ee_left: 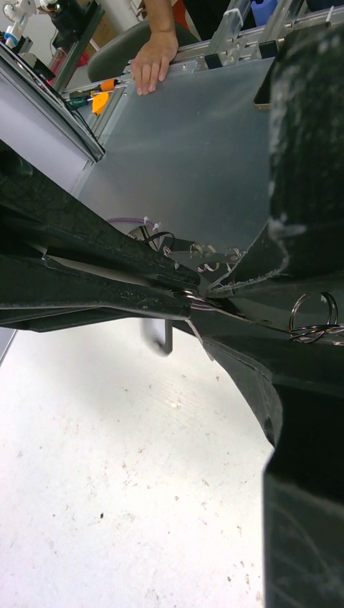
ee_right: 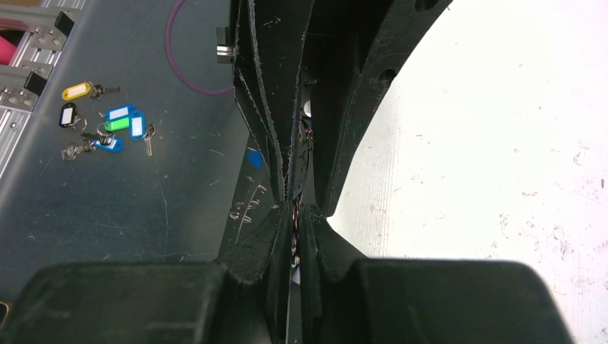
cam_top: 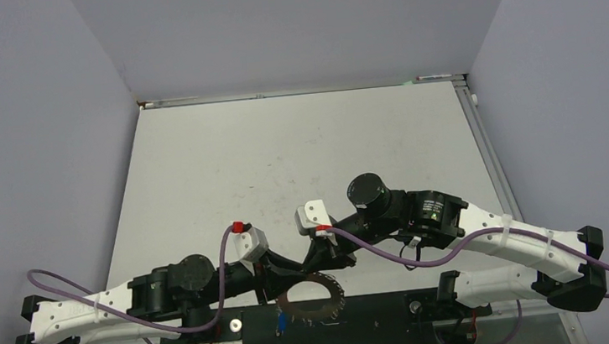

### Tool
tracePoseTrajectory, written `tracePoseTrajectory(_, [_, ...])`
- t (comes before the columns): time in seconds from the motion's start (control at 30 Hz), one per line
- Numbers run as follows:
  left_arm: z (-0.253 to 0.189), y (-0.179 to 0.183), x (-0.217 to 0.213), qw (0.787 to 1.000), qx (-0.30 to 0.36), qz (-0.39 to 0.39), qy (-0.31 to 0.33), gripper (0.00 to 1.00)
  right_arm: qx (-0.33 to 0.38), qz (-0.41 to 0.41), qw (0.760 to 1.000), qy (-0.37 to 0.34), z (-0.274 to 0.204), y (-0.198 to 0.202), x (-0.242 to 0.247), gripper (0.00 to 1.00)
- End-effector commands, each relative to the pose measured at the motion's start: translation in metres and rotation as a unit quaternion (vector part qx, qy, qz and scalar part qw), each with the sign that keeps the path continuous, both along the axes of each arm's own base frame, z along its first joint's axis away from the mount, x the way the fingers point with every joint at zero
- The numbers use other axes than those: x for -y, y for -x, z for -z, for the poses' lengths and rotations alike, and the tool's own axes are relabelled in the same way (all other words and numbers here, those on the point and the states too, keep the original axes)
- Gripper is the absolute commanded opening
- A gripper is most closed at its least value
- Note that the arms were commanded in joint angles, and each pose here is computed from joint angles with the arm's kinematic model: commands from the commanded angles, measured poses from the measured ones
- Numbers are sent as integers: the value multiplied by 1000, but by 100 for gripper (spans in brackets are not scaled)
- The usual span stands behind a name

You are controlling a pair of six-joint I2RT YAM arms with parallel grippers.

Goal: Put the keys on the keyring

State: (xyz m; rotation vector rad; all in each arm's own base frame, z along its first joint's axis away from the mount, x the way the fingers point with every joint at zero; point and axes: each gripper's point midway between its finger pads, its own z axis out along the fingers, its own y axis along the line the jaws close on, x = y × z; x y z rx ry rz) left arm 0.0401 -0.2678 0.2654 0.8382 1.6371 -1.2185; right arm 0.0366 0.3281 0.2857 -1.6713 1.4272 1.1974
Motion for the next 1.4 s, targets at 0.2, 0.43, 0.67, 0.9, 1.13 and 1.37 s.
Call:
tracePoseTrajectory(0.2, [-32,4,2,998,22,15,48,43,12,0,998,-55,-25,-1,-7,5])
tracePoseTrajectory(0.43, [-34,13,3,996,39,44,65,51,8,-3,998,-57,-26,1,-8,5])
tracePoseTrajectory(0.67, [-32,14,-5,994,83,58,48,81,7,-6,998,-58,-29,2,-8,5])
tracePoseTrajectory(0.9, [-39,9,-20,988,141,58,26,96,9,-10,998,-60,-37,4,-6,5])
tracePoseTrajectory(1.13, [-59,11,-29,969,228,75,54,96,6,-18,998,-62,-41,8,-5,5])
tracePoseTrajectory(1.37, [-51,4,-28,954,287,82,0,96,6,-32,997,-65,-48,12,-7,5])
